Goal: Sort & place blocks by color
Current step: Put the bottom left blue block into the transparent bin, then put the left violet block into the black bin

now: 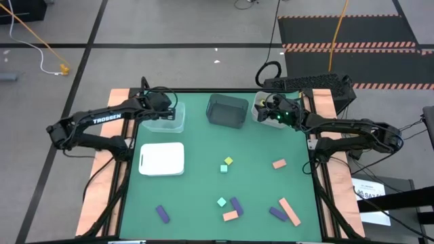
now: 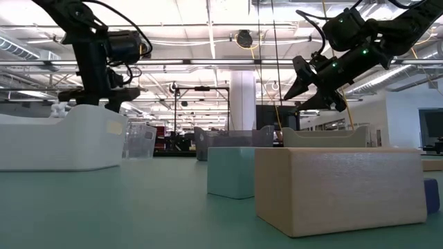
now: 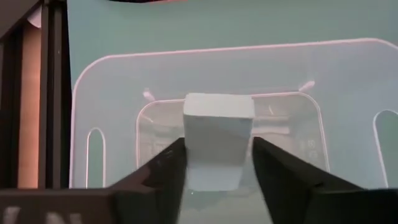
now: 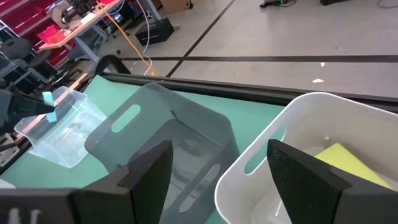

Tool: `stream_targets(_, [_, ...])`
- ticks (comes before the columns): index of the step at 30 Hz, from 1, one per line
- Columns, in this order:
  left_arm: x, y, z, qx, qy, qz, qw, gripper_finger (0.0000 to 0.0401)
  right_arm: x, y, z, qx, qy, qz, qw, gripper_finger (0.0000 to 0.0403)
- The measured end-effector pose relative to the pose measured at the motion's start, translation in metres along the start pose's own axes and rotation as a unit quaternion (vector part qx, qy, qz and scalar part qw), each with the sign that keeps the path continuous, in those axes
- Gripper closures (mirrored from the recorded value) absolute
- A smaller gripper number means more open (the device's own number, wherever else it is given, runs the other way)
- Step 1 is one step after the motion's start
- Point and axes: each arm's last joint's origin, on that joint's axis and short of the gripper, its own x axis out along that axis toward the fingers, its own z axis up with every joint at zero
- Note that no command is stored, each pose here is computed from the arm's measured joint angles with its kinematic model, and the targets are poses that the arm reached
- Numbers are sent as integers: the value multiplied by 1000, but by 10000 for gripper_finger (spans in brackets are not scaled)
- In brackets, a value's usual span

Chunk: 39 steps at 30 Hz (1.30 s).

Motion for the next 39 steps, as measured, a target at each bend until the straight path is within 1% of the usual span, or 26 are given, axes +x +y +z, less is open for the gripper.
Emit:
stream_targets(3, [0, 0, 0, -1, 0, 0, 1000, 163, 0, 0, 0, -1, 0, 0, 1000, 149])
stream_targets(5, [0, 0, 0, -2, 1, 0, 1000, 144, 0, 0, 0, -1, 0, 0, 1000, 149])
stream_targets(7, [0, -1, 0, -3, 2, -6, 1000, 134, 0, 0, 0, -1, 0, 0, 1000, 149])
stream_targets(9, [0, -2, 0, -5, 7, -17, 1000, 132, 0, 0, 0, -1, 0, 0, 1000, 149])
stream_targets(12, [-2, -3, 1, -9, 13, -43, 999, 140, 0, 0, 0, -1, 0, 0, 1000, 149])
stream_targets(15, [-9, -9, 2, -11, 4, -90, 996, 157, 0, 0, 0, -1, 0, 0, 1000, 149])
stream_targets(17, [-16, -15, 3, -8, -11, -134, 991, 169, 0, 0, 0, -1, 0, 0, 1000, 149])
stream_targets(20, [-33, -26, 2, -2, -36, -215, 976, 185, 0, 0, 0, -5, 0, 0, 1000, 149])
stream_targets(22, [-46, -35, -2, 6, -46, -278, 959, 194, 0, 0, 0, -5, 0, 0, 1000, 149])
stream_targets(24, [-60, -45, -8, 21, -47, -340, 939, 202, 0, 0, 0, -5, 1, 0, 1000, 149])
stream_targets(27, [-78, -57, -24, 48, -36, -406, 912, 210, 0, 0, -1, -3, 3, 0, 1000, 149])
stream_targets(29, [-88, -65, -37, 64, -21, -436, 898, 213, 0, 0, -1, -1, 4, 0, 1000, 149])
stream_targets(34, [-107, -77, -77, 102, 46, -472, 875, 215, 0, -1, -2, -2, 9, -2, 1000, 149])
stream_targets(37, [-116, -79, -98, 107, 89, -484, 864, 215, 0, -2, -3, -5, 17, -7, 1000, 149])
stream_targets(39, [-121, -78, -110, 99, 123, -481, 863, 215, 0, -2, -4, -6, 22, -10, 1000, 149])
